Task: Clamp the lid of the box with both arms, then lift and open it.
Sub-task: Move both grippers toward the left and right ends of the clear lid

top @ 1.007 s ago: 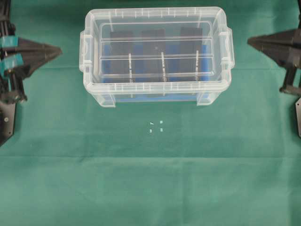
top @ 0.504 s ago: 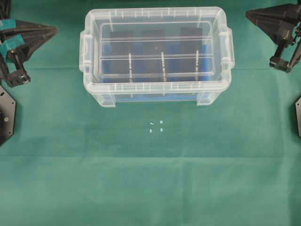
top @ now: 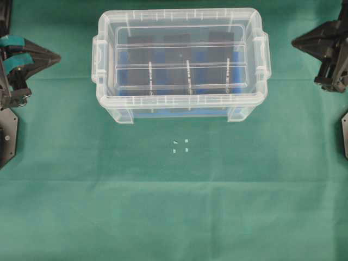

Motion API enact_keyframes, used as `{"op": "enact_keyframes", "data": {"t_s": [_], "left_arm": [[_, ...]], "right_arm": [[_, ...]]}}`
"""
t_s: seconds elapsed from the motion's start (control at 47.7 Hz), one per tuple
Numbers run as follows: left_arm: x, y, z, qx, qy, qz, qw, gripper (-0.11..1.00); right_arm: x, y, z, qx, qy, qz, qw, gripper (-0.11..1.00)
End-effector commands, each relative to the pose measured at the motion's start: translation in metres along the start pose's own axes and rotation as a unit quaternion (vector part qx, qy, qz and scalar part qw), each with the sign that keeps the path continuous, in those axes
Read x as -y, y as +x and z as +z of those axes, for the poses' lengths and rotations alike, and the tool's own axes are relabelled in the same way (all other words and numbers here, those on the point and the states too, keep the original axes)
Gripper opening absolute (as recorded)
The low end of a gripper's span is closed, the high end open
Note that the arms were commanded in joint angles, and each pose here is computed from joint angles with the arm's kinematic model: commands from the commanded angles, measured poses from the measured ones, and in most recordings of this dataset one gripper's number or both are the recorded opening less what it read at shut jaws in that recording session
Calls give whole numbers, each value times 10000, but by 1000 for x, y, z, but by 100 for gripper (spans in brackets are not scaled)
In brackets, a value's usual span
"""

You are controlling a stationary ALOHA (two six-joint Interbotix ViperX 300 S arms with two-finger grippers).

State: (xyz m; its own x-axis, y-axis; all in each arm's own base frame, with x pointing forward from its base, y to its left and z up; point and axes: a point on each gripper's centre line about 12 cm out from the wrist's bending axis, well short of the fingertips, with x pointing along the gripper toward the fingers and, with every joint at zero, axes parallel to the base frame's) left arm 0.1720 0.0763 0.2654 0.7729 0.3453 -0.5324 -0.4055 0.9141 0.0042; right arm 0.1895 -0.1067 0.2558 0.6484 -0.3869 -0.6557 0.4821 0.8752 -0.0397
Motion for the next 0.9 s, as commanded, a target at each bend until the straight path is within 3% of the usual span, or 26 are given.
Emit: {"op": "enact_keyframes", "data": {"t_s": [0.0,0.294,0.629,0.755,0.881], "left_arm": [[-1,-4,3,-307,-89,21,9995,1],[-1,-12,-21,-1534,-320,78,9876,1],[-1,-14,-20,-1587,-263,83,9869,1],[-1,-15,-22,-1686,12,42,9857,1],[3,-15,-23,-1727,584,-120,9832,1]], "right_arm": [[1,-1,1,-384,57,-18,9992,0],[1,5,-21,-1513,43,-46,9885,0],[1,9,-22,-1626,-19,-41,9867,0],[2,9,-21,-1649,-236,-30,9860,0],[0,10,-21,-1668,-694,64,9835,0]]}}
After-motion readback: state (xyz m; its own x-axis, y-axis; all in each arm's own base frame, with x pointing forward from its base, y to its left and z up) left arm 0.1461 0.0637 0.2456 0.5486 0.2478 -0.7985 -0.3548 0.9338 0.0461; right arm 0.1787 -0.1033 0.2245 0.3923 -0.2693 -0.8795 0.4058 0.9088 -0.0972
